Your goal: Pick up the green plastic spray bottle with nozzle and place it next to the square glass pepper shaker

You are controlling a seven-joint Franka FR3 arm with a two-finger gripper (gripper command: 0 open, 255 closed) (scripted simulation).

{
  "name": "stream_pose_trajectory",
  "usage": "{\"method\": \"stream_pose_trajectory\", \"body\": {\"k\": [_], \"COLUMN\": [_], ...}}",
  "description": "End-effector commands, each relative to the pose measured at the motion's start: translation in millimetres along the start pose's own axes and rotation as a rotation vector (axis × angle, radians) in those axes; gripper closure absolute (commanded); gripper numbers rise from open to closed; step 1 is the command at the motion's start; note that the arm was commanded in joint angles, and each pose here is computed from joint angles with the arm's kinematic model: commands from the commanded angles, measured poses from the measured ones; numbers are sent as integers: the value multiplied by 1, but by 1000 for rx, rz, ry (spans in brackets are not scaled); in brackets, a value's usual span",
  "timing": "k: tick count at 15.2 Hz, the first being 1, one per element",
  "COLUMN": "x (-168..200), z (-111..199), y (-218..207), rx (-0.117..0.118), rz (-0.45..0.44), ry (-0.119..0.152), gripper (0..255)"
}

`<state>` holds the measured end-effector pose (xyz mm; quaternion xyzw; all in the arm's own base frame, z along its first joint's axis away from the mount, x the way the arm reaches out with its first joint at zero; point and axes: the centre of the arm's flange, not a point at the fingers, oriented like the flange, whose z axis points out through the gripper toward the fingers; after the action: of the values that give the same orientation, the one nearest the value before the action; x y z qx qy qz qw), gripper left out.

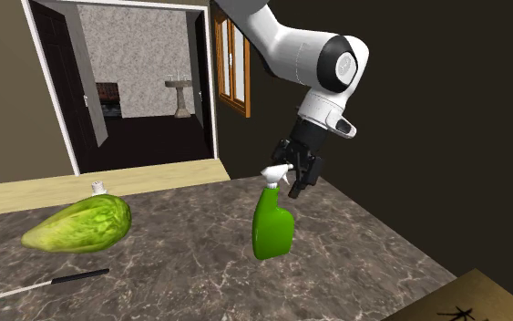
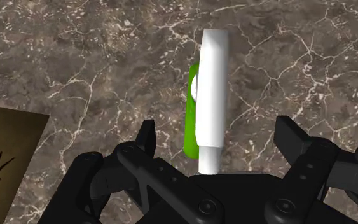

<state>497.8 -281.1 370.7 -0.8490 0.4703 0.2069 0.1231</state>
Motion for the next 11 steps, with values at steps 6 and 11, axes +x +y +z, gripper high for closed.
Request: {"method": "stream_pose_trajectory", "body": {"k": [6, 11], "x": [36, 35], "z": [36, 55], "y": [14, 14], "rx": [25, 25], "rz": [95, 95], "ry": [-36, -36], "gripper": [0, 0]}}
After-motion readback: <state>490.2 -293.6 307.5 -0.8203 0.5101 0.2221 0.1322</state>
